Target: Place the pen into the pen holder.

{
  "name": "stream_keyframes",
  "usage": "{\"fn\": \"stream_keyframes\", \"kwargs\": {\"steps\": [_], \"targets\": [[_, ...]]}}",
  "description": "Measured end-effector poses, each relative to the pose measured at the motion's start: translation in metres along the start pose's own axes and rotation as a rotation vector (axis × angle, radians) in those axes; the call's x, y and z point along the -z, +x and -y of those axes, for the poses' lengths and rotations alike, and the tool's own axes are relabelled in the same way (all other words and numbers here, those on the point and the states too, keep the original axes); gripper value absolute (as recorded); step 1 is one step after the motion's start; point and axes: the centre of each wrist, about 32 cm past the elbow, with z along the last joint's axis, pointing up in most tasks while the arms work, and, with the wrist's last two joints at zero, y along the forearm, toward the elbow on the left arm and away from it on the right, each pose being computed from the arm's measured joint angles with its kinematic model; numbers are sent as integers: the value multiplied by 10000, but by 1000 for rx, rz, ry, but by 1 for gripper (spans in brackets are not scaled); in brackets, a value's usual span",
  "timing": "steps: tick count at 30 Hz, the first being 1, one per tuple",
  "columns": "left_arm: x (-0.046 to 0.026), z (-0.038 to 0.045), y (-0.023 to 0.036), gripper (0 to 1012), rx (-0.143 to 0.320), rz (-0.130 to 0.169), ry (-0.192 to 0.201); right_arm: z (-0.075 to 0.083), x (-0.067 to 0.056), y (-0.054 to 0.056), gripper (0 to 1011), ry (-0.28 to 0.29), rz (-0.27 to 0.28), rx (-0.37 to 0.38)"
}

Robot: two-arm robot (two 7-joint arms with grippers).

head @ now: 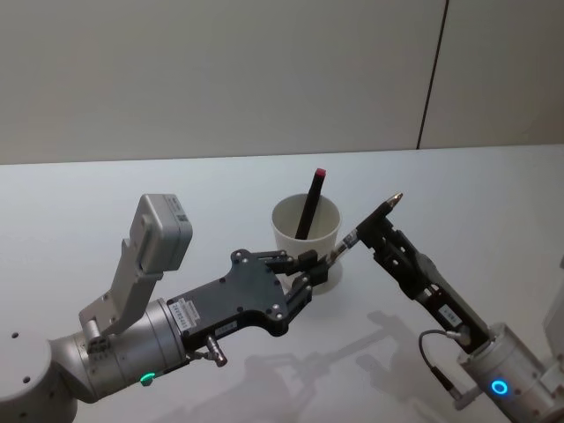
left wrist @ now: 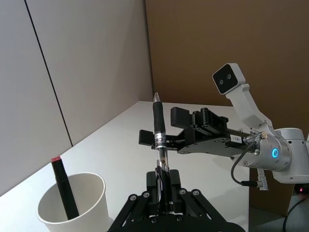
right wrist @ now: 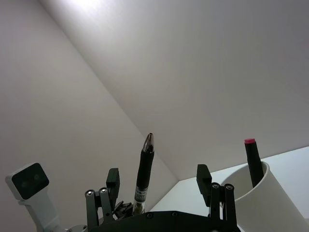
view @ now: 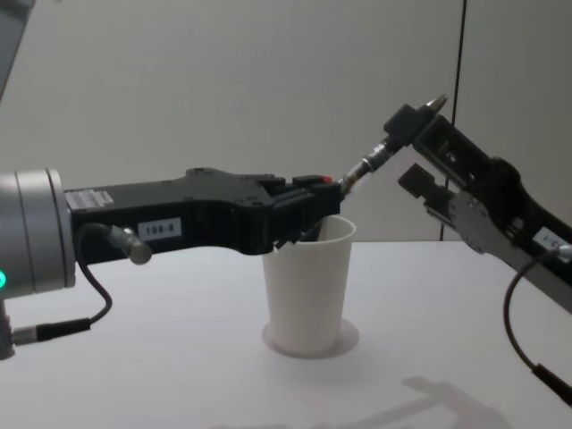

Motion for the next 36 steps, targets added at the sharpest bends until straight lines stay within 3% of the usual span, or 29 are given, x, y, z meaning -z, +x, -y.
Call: {"fn": "stream_keyframes", "kwargs": {"steps": [10,24,36], "targets": [[0,0,0,169,0,0,0,-72,40,14,975,16,-10,-14],[0,0,0,169,0,0,0,-138,79,28,576,36,-17,-41],[0,0,0,169,0,0,0,-183,97,22,167,59,-17,-77]]}}
